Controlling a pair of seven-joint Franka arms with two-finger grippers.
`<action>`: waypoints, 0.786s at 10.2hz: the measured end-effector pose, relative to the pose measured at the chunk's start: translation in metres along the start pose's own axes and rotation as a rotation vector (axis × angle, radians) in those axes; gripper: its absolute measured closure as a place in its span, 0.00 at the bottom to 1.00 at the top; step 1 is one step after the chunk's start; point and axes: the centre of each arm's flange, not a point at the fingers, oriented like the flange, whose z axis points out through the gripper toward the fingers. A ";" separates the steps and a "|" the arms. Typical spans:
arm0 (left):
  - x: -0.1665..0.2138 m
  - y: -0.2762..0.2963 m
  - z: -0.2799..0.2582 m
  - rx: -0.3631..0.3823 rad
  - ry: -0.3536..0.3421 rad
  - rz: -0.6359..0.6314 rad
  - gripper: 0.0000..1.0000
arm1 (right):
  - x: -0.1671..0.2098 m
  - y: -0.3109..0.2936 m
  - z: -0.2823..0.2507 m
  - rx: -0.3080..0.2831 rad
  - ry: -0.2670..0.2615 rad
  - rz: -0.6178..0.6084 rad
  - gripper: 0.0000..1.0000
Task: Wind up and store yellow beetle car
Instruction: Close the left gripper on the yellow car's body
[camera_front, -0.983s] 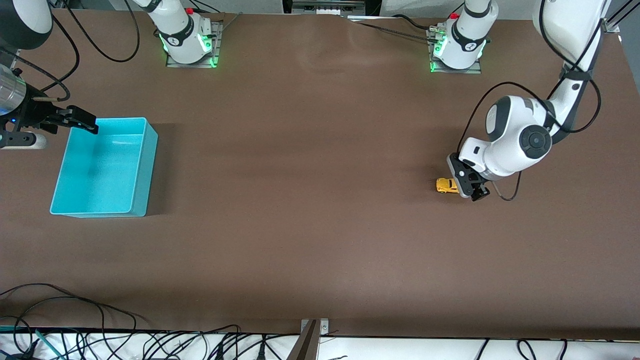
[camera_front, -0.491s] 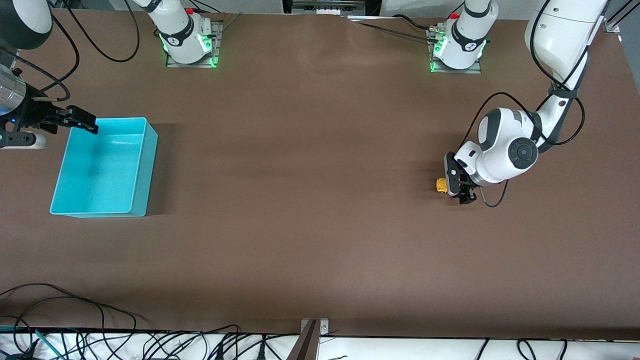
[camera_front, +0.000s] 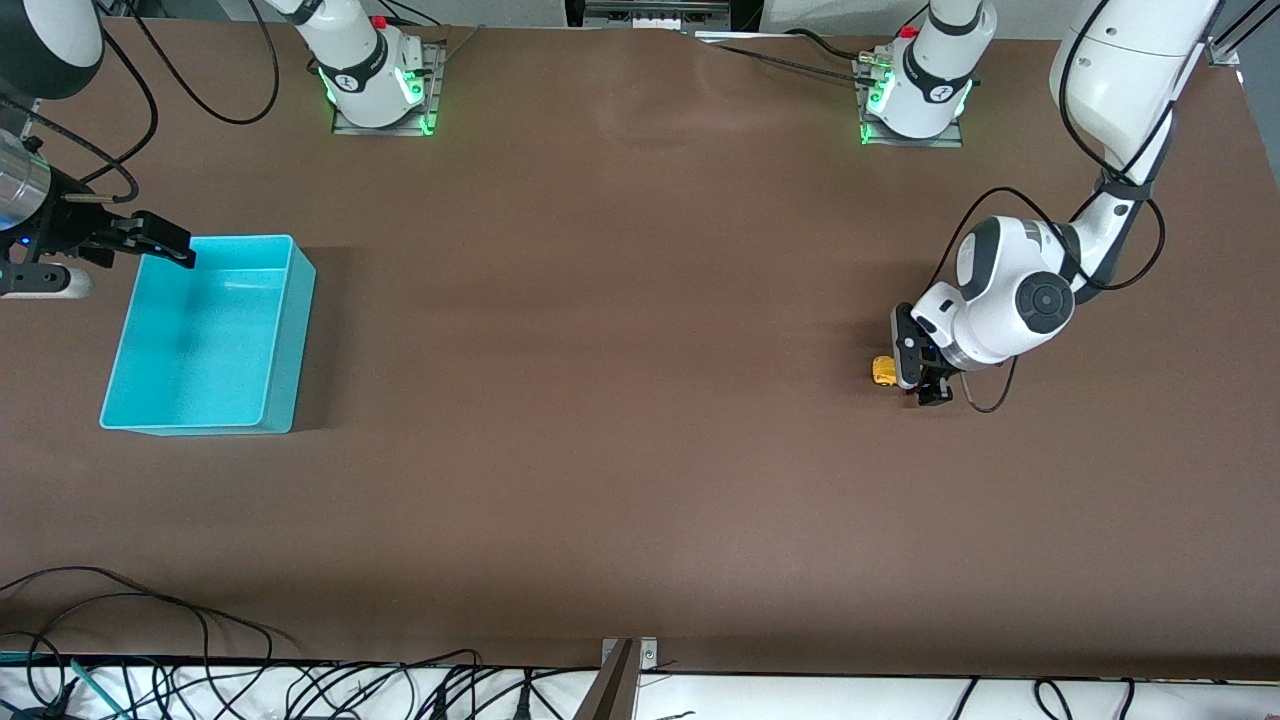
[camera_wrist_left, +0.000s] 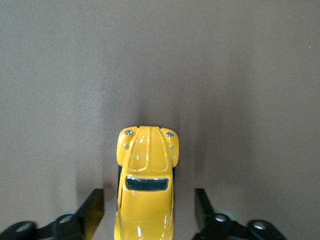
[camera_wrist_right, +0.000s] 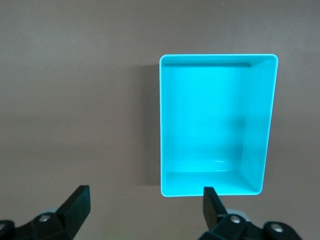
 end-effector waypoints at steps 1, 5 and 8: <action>0.001 0.000 0.000 0.001 0.000 0.002 0.43 | 0.000 0.000 0.000 0.000 0.000 0.000 0.00; 0.001 0.000 -0.001 0.004 0.001 0.004 0.55 | 0.000 0.000 0.000 0.000 0.000 0.000 0.00; 0.000 0.000 0.000 0.003 0.001 0.012 0.55 | 0.000 0.000 0.000 0.000 0.000 0.000 0.00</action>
